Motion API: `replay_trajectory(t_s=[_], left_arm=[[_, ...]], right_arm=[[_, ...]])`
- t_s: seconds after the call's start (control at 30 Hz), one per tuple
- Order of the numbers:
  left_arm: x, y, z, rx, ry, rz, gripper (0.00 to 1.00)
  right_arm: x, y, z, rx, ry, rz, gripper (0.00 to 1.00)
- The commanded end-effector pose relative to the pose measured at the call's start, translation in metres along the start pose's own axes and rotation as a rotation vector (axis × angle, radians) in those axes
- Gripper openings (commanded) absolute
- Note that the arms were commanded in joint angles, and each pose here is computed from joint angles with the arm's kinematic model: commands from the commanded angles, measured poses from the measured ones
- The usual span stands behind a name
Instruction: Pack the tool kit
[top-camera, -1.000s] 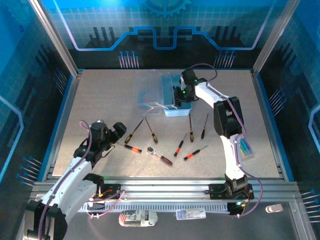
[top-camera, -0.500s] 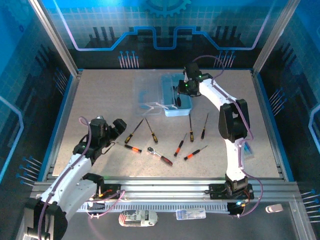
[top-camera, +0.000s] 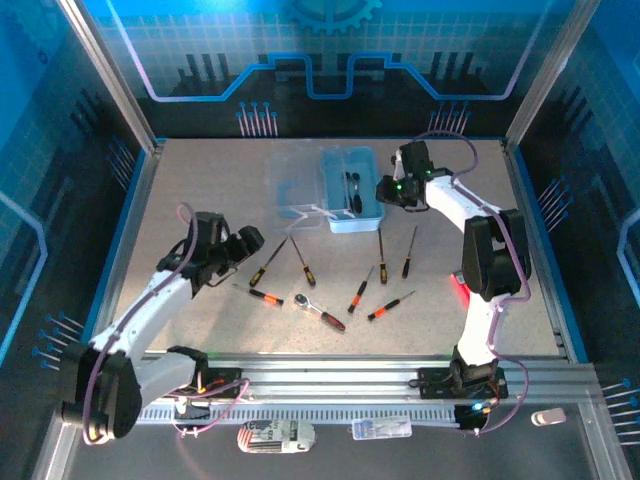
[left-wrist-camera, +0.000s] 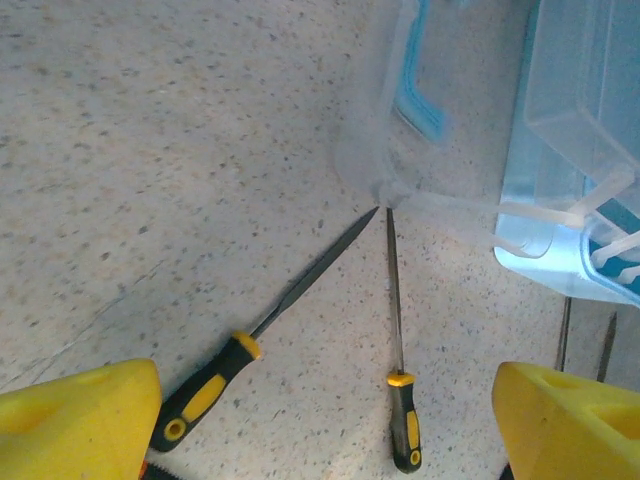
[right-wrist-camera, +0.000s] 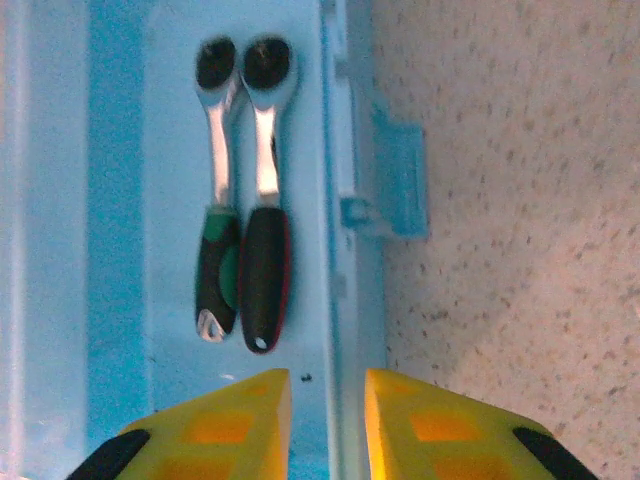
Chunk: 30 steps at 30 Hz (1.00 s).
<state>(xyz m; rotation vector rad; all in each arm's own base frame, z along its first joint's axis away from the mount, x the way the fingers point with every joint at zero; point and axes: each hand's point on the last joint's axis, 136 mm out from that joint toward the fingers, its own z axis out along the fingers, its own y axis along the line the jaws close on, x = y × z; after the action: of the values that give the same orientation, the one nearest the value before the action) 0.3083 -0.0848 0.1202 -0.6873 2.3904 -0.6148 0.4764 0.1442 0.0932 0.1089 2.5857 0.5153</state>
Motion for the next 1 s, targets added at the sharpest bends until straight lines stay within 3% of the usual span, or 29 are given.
replay_trajectory(t_s=[0.0, 0.23, 0.37, 0.7, 0.8, 0.97], left_arm=[[0.012, -0.016, 0.01, 0.004, 0.076, 0.121, 0.84], [0.025, -0.018, 0.035, -0.152, 0.173, 0.258, 0.77], [0.038, -0.026, 0.036, -0.174, 0.191, 0.301, 0.76], [0.06, -0.034, 0.014, -0.14, 0.163, 0.279, 0.76], [0.057, -0.032, 0.006, -0.126, 0.121, 0.262, 0.79], [0.043, -0.024, -0.006, -0.125, 0.014, 0.24, 0.83]], right_arm=[[0.009, 0.014, 0.001, -0.082, -0.005, 0.004, 0.27], [0.022, 0.028, 0.003, -0.151, 0.004, 0.012, 0.28], [0.026, 0.04, 0.0, -0.224, 0.017, 0.027, 0.3], [0.021, 0.034, -0.055, -0.108, -0.108, -0.039, 0.38], [0.034, 0.047, -0.074, -0.095, -0.13, -0.104, 0.38], [0.067, 0.074, -0.106, 0.014, -0.132, -0.377, 0.42]])
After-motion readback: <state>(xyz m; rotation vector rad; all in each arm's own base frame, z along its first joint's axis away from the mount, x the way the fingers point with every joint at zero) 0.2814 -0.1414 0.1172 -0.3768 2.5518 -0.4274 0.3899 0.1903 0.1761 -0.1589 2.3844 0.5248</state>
